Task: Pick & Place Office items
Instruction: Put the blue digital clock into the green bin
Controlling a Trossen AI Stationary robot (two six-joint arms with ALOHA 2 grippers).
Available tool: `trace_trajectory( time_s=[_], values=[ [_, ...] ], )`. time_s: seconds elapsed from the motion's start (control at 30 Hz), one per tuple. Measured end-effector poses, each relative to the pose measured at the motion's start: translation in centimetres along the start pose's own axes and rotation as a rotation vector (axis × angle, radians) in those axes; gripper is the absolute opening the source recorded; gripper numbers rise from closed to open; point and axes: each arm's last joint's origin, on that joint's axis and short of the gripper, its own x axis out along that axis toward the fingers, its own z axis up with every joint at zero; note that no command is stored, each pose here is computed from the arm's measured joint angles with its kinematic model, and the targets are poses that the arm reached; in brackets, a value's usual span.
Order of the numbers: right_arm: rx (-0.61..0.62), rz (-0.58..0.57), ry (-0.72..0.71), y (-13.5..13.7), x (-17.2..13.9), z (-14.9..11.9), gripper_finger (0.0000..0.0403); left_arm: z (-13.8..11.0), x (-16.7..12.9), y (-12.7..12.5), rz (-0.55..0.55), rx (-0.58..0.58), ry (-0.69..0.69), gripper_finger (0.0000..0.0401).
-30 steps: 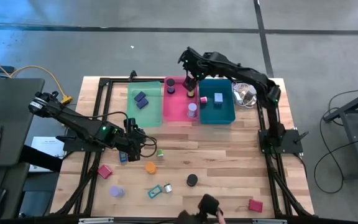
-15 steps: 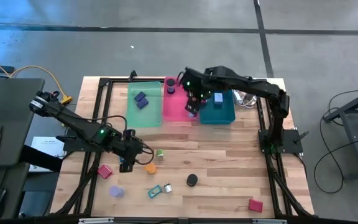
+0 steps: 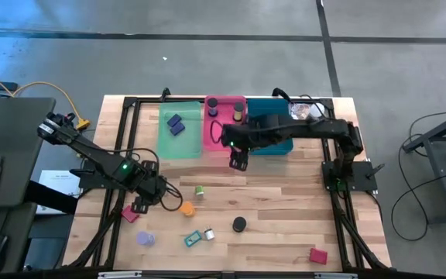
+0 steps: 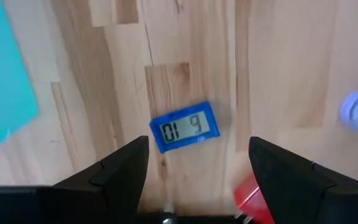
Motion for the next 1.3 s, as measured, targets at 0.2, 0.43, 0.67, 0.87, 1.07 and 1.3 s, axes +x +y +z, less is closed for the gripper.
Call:
trace_trajectory(
  time_s=[0.2, 0.43, 0.67, 0.87, 1.07, 1.3],
  values=[
    [-0.04, 0.037, -0.016, 3.1, -1.0, -0.9, 0.0268, -0.1, 0.1, 0.0, 0.004, 0.198, 0.01, 0.0269],
    [-0.069, 0.025, -0.06, 5.8, -2.0, -1.8, 0.0268, 0.0, 0.2, 1.1, 0.021, 0.216, 0.037, 0.0269],
    [-0.102, 0.049, -0.083, 7.4, -1.4, -2.4, 0.0268, 0.0, 1.0, 1.4, -0.039, 0.449, 0.041, 0.0269],
    [-0.085, 0.026, -0.016, 7.8, 0.4, -3.5, 0.0268, -1.1, 3.1, 1.2, -0.112, 0.519, 0.091, 0.0269],
    [-0.071, 0.011, 0.017, 7.9, 1.6, -4.2, 0.0268, -1.0, 3.6, 1.3, -0.064, 0.51, 0.081, 0.0269],
    [-0.062, 0.031, -0.025, 8.1, 1.8, -3.8, 0.0268, -0.8, 3.9, 1.2, -0.06, 0.508, 0.102, 0.0269]
  ],
)
